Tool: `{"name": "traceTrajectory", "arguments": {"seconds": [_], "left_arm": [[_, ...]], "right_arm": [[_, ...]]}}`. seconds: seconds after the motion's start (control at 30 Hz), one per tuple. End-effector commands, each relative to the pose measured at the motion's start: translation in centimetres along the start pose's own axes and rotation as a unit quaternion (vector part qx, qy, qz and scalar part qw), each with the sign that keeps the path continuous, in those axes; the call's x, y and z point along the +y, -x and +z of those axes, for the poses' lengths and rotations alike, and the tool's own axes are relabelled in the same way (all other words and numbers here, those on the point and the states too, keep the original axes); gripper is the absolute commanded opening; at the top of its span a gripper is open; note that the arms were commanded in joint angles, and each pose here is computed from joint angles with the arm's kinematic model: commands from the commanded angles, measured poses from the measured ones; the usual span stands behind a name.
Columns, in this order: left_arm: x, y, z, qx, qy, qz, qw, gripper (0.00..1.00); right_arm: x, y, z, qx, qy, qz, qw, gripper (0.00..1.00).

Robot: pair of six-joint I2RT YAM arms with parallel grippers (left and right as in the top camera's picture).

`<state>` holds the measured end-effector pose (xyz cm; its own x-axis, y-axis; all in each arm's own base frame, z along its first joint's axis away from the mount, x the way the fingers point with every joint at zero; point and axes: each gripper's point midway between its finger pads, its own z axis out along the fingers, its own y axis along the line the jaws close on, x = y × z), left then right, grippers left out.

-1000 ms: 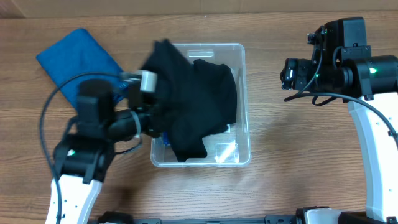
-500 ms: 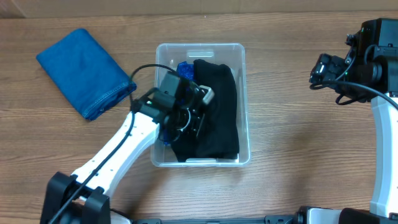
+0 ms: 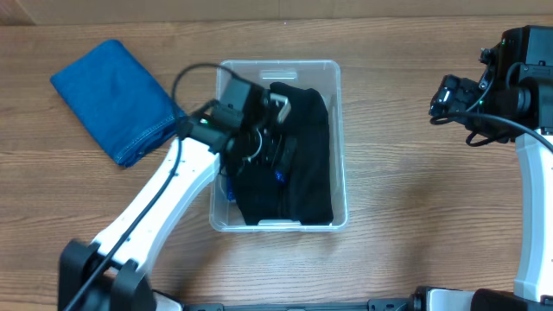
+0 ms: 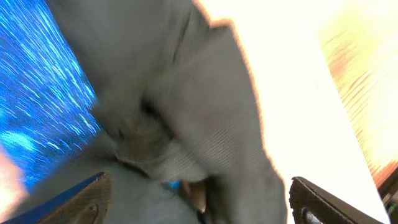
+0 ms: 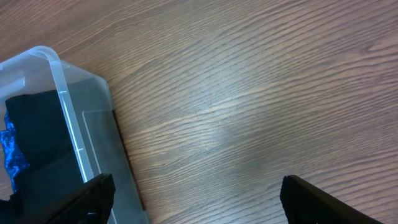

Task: Pack container
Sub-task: 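Lay the black cloth into the bin and withdraw the left gripper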

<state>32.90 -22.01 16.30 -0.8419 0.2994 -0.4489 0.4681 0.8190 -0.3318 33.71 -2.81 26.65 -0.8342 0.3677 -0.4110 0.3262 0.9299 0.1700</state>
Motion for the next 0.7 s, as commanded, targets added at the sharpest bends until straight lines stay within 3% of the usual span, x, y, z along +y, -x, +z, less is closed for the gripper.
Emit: {"name": "traceTrajectory", "arguments": {"seconds": [0.0, 0.03, 0.13, 0.23, 0.37, 0.53, 0.67], "left_arm": [[-2.9, 4.5, -6.2, -0.101, 0.01, 0.057, 0.993, 0.77], [-3.8, 4.5, -6.4, -0.105, 0.005, 0.067, 0.992, 0.54], [-5.1, 3.3, -4.5, -0.075, 0.016, 0.086, 0.993, 0.06], [-5.1, 1.1, -0.3, -0.009, 0.046, 0.1, 0.994, 0.04], [-1.9, -2.6, 5.2, 0.1, 0.093, 0.084, 0.987, 0.04], [5.0, -10.1, 10.1, 0.27, 0.225, 0.047, 0.935, 0.04], [5.0, -9.6, 10.4, 0.262, 0.224, 0.048, 0.937, 0.04]], "right_arm": [[0.1, 0.2, -0.3, -0.007, 0.003, 0.002, 1.0, 0.89], [0.1, 0.2, -0.3, -0.007, 0.003, 0.002, 1.0, 0.9], [0.1, 0.2, -0.3, -0.007, 0.003, 0.002, 1.0, 0.89], [0.1, 0.2, -0.2, -0.006, 0.003, 0.002, 1.0, 0.89], [0.1, 0.2, -0.2, -0.006, 0.003, 0.002, 1.0, 0.89], [0.1, 0.2, -0.2, -0.006, 0.003, 0.002, 1.0, 0.89], [0.0, 0.1, -0.2, -0.005, 0.002, 0.002, 1.0, 0.89]]}}
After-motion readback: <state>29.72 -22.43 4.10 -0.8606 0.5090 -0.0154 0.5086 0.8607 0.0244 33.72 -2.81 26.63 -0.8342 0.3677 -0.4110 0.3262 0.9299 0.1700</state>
